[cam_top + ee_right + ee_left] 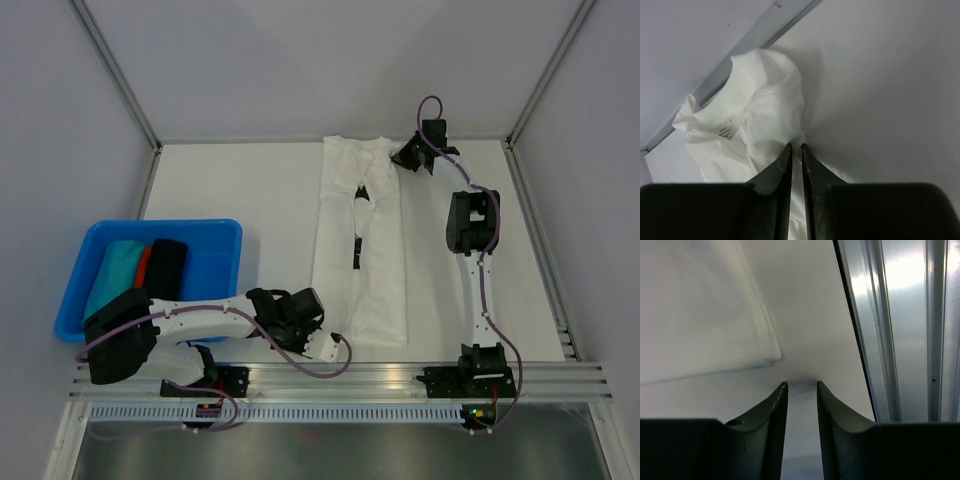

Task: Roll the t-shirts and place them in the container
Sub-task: Fold the tshirt

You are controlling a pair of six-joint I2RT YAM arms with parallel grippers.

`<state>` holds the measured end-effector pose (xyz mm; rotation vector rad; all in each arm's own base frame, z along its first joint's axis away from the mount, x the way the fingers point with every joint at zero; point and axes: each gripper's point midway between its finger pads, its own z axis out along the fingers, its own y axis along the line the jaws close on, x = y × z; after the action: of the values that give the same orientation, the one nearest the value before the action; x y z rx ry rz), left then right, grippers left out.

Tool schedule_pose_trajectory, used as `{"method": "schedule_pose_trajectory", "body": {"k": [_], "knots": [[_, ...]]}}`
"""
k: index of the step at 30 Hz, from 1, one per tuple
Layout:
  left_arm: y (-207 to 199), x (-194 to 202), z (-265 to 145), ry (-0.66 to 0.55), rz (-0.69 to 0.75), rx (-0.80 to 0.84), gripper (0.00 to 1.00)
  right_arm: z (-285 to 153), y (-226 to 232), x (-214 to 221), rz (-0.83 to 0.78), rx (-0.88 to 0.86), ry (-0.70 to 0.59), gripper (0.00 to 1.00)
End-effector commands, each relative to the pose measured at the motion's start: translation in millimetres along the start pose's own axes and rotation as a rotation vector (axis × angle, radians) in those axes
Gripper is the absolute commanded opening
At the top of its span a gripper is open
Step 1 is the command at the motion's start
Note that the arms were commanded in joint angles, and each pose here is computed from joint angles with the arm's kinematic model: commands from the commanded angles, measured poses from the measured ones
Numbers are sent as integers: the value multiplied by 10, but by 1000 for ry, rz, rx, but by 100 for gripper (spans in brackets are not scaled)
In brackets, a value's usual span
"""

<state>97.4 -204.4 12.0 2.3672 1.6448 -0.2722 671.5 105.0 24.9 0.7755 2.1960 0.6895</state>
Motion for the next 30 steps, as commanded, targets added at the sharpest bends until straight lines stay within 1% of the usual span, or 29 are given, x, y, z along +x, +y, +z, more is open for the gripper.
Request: {"method": "schedule_pose_trajectory", "body": {"k": [1,2,3,4,5,6,7,8,9,10,11,12,13,14,15,16,17,18,19,20,21,23,24,26,27,29,30], "knots": [[182,-207,-122,-39,-41,-68,35,-239,48,-277,-111,9,-32,20],[208,-237,-150,-45,-43,-75,35,-310,-21,-240,-151,28,-15,25],[238,-260,-182,-48,-45,-86,35,-429,-69,-261,-250,46,-6,28],[256,-292,-229,-49,-50,-87,35,-770,170,-483,-305,34,-66,31],[255,-296,-245,-47,-56,-84,35,-884,14,-373,-334,74,-36,35],[244,-311,-268,-52,-61,-79,36,-1052,65,-411,-382,70,-56,37],[214,-310,-296,-49,-80,-67,36,-1420,119,-412,-454,65,-71,39],[173,-306,-311,-49,-90,-50,36,-1623,184,-412,-497,47,-86,41],[154,-315,-351,-57,-101,-48,36,-1808,252,-412,-538,19,-107,43],[136,-321,-386,-60,-121,-46,36,-2281,521,-503,-624,-40,-174,45],[74,-282,-418,-49,-133,-29,36,-2369,386,-189,-644,-77,-98,51],[61,-282,-470,-60,-137,-37,37,-2802,664,-199,-693,-177,-164,54],[25,-244,-483,-55,-152,-36,37,-2985,776,-35,-725,-279,-148,57],[-11,-215,-502,-51,-159,-29,37,-3103,726,449,-696,-435,-20,64],[-23,-199,-516,-53,-158,-32,37,-3545,982,340,-718,-570,-140,68],[-41,-197,-557,-72,-164,-44,36,-3708,1020,401,-703,-628,-166,73],[-49,-204,-569,-86,-168,-48,37,-3708,849,619,-627,-634,-123,98],[-81,-251,-590,-119,-166,-37,37,-3986,948,671,-653,-686,-171,98],[-108,-290,-630,-156,-166,-38,37,-4052,896,757,-635,-685,-157,98],[-117,-322,-656,-184,-166,-36,37,-4065,790,927,-606,-687,-104,98],[-158,-364,-672,-217,-160,-17,38,-4189,742,1072,-574,-692,-56,98],[-131,-352,-716,-252,-135,-47,38,-4265,592,1312,-509,-663,50,98],[-97,-299,-711,-237,-122,-76,39,-4339,458,1476,-470,-619,114,98],[-57,-186,-638,-208,-63,-116,39,-4366,236,1604,-431,-519,146,98],[-4,-135,-615,-184,-49,-148,39,-4461,63,1745,-428,-448,181,98],[40,-133,-564,-186,-14,-172,39,-4530,-126,1800,-419,-357,160,95],[41,-144,-553,-185,-3,-170,38,-4668,-171,1856,-426,-345,138,95]]}}
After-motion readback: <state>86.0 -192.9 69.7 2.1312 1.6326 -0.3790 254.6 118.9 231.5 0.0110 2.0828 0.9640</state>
